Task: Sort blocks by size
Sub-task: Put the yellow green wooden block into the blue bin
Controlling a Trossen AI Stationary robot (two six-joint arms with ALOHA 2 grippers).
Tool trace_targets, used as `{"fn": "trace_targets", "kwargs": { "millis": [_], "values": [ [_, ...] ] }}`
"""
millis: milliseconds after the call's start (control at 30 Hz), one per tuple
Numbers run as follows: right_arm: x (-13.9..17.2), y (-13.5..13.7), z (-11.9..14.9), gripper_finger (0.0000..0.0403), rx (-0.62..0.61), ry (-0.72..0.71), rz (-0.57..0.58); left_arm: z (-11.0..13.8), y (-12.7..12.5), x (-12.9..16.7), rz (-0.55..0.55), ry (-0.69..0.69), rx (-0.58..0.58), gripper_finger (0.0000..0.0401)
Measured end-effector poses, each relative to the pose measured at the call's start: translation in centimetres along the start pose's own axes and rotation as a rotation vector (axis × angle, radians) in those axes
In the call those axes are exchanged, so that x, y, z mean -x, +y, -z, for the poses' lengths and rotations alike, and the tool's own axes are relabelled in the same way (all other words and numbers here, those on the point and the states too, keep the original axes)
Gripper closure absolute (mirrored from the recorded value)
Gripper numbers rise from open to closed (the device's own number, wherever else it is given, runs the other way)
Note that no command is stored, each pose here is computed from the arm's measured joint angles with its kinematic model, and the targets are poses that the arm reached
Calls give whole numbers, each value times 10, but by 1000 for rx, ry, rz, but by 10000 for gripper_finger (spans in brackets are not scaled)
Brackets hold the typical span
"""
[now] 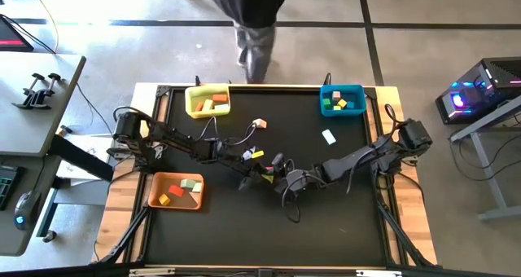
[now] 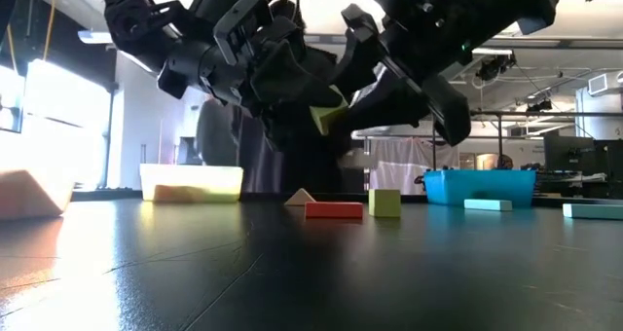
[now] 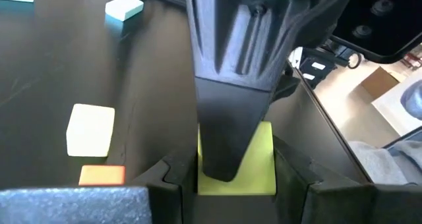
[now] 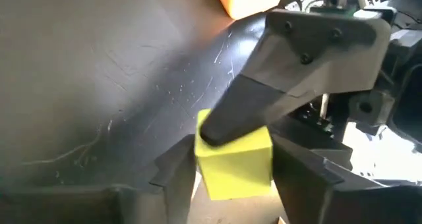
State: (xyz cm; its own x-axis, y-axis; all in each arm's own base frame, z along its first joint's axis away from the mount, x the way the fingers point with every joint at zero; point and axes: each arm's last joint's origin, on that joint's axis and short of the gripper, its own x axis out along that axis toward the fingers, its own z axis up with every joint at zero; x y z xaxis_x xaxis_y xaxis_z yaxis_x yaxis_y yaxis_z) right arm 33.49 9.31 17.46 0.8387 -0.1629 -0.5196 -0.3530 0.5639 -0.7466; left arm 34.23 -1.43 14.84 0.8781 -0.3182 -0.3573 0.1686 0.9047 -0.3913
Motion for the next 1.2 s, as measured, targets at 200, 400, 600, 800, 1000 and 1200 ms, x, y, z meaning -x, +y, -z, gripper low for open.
{"fn": "trace_targets", "kwargs": {
  "millis": [200, 400, 600, 800, 1000, 1200],
  "values": [
    [2, 3, -2, 271, -49, 22, 17, -2, 0, 0, 5, -16, -6, 258],
    [7, 11, -4, 271, -100, 60, -1, -2, 6, 2, -19, -11, -3, 203],
    [22, 14, 17, 271, -314, 290, -61, 1, 27, 9, -119, 48, 95, 174],
    [48, 3, 67, 271, -475, 543, -63, 5, 39, 13, -262, 73, 146, 172],
    [77, -6, 142, 271, -739, 580, 167, 8, 30, 10, -263, 85, 98, 172],
    [105, -26, 192, 265, -986, 559, 514, 9, 23, 7, -266, 82, 38, 172]
  ]
}}
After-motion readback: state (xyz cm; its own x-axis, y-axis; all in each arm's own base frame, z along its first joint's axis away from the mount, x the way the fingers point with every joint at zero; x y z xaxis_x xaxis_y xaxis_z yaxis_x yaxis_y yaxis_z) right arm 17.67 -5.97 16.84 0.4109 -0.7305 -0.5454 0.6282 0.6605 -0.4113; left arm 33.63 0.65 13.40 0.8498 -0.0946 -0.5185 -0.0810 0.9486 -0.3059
